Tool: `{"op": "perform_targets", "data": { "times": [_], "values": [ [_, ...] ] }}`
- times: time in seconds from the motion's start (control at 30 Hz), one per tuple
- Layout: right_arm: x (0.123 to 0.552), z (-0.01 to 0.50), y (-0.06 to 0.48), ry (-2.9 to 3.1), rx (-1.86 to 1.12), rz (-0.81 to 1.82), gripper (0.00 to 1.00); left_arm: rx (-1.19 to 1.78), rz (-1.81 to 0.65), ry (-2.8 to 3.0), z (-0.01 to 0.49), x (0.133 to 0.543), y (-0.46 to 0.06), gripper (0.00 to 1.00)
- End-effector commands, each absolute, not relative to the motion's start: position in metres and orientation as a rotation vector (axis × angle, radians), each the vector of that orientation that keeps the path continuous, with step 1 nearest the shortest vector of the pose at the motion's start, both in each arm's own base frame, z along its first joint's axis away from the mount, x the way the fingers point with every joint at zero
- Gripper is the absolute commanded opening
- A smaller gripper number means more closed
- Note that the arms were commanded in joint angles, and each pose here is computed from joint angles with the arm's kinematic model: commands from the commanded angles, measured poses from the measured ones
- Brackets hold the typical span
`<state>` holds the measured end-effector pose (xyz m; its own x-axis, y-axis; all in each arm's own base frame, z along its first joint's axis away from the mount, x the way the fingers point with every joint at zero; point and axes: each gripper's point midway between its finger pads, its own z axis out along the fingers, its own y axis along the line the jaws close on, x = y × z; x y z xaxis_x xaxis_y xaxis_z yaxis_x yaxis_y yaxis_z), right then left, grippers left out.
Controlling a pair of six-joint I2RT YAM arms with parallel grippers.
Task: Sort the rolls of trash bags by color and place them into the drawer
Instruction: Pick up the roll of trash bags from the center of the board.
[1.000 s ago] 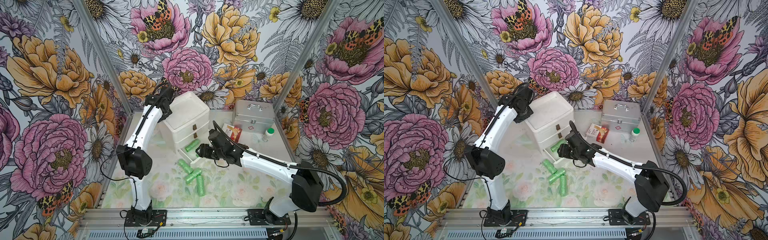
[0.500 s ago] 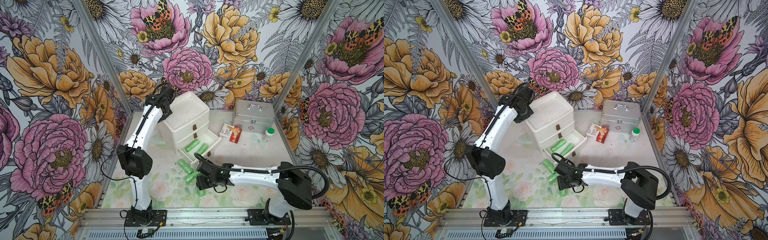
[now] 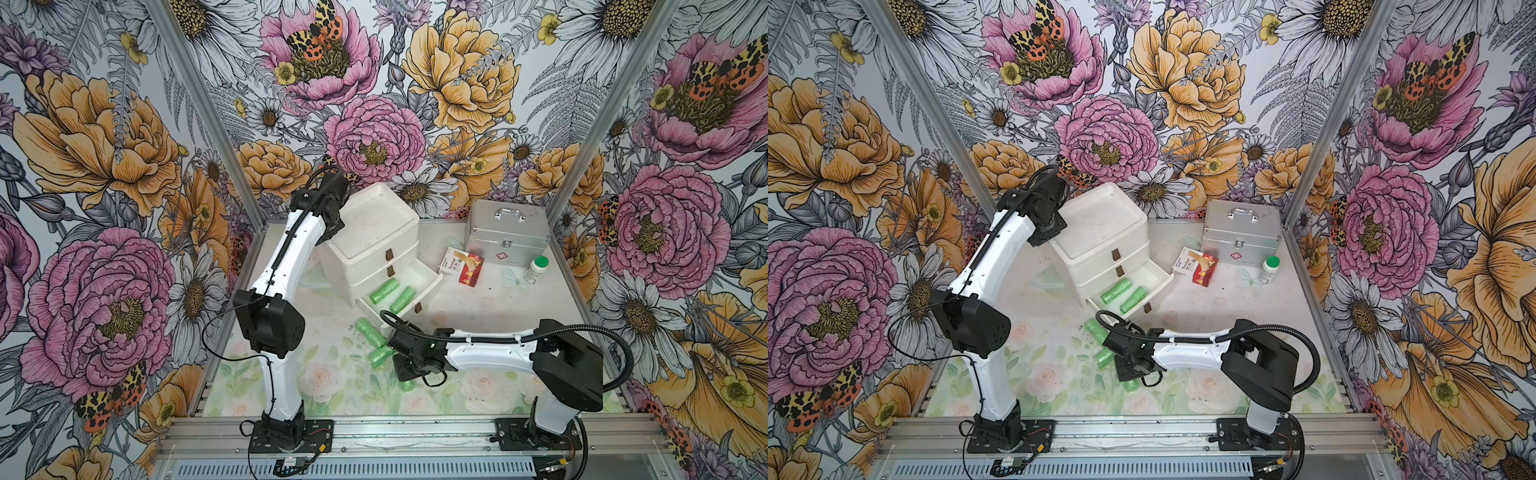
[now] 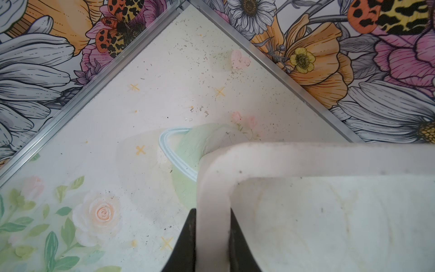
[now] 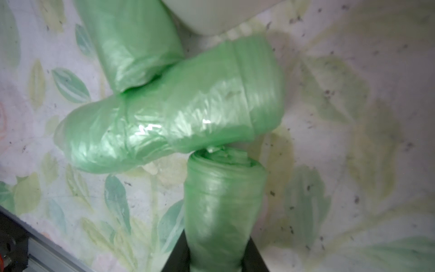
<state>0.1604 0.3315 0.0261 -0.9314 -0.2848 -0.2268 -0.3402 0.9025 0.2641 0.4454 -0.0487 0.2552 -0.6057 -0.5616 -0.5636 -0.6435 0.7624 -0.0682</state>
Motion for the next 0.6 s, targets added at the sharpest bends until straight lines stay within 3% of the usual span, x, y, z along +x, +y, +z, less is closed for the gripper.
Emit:
{"op": "perform_targets", "data": {
  "times": [0.0,0.27,0.57],
  "values": [
    [0.166,0.043,0.335,2.846,-0.479,0.466,0.2,-0.902,0.154,2.7,0.189,0.413,-0.087,0.0],
    [0.176,0.119,0.32,2.826,-0.499,0.761,0.17,-0.898,0.149,2.697,0.192,0.413,-0.088,0.0],
    [0.267,0.189,0.288,2.645,-0.196,0.836,0.17,-0.901,0.145,2.687,0.196,0.411,-0.087,0.0]
  ]
}}
